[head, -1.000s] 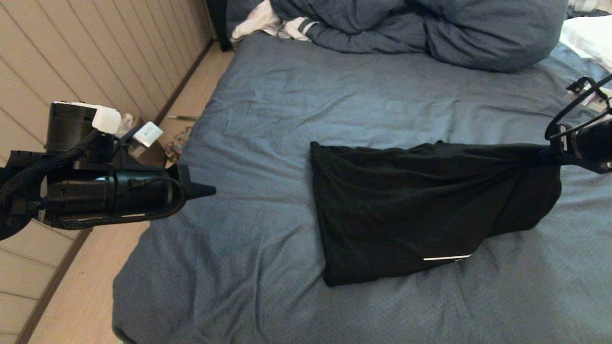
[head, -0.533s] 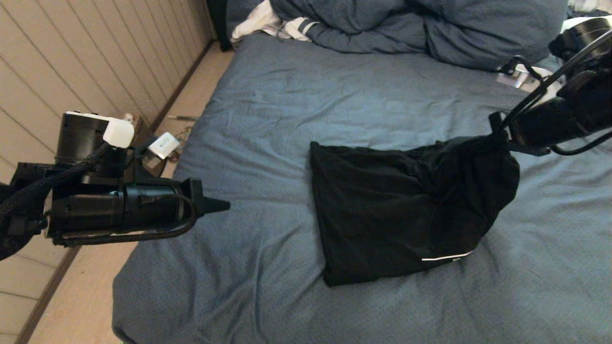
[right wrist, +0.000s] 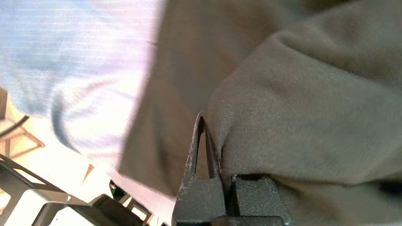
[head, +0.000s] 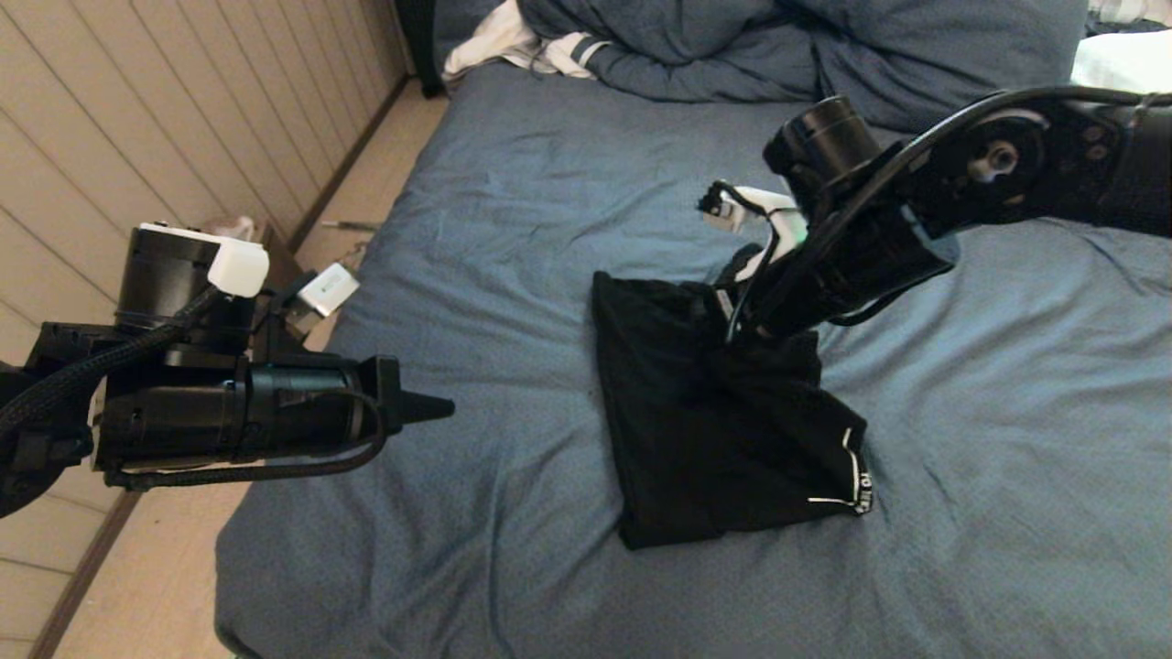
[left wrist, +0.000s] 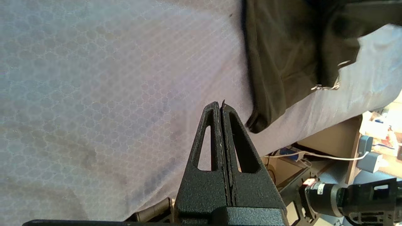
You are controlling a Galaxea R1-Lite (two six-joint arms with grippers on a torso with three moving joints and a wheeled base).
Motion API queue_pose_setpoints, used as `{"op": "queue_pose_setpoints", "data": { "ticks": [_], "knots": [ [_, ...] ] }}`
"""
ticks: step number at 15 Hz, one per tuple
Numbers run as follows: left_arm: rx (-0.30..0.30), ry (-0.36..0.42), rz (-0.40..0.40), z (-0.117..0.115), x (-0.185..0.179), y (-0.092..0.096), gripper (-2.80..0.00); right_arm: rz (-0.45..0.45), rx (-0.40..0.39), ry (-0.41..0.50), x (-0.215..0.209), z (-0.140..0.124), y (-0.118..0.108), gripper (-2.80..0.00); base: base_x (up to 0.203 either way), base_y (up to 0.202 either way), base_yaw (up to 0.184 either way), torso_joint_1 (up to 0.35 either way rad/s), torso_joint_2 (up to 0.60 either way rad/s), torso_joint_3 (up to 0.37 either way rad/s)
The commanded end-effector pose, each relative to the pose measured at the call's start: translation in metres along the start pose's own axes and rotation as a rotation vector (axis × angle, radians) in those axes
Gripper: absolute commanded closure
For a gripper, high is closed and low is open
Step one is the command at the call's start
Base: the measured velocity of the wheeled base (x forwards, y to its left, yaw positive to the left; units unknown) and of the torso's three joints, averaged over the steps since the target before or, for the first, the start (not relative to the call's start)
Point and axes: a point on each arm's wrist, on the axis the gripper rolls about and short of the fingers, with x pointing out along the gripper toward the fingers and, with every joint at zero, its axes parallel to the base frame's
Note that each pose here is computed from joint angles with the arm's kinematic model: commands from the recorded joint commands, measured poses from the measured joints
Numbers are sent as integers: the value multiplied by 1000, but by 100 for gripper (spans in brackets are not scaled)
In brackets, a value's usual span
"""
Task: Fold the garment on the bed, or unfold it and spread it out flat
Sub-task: Fold the black T-shirt
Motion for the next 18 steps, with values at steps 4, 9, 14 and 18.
{"op": "queue_pose_setpoints", "data": {
  "ticks": [4, 9, 14, 18],
  "knots": [
    [1, 16, -9, -3, 2, -2, 0, 42, -68, 91, 54, -9, 33, 0, 0, 0, 0, 0, 0, 0],
    [5, 33, -15, -7, 5, -4, 0, 21, -70, 80, 55, -8, 33, -280, 0, 0, 0, 0, 0, 0],
    [5, 37, -19, -8, 5, -5, 0, 48, -76, -5, 13, -1, 39, -280, 0, 0, 0, 0, 0, 0],
    [8, 31, -21, -7, 4, -6, 0, 51, -54, -145, -52, 4, 41, -280, 0, 0, 0, 0, 0, 0]
  ]
}}
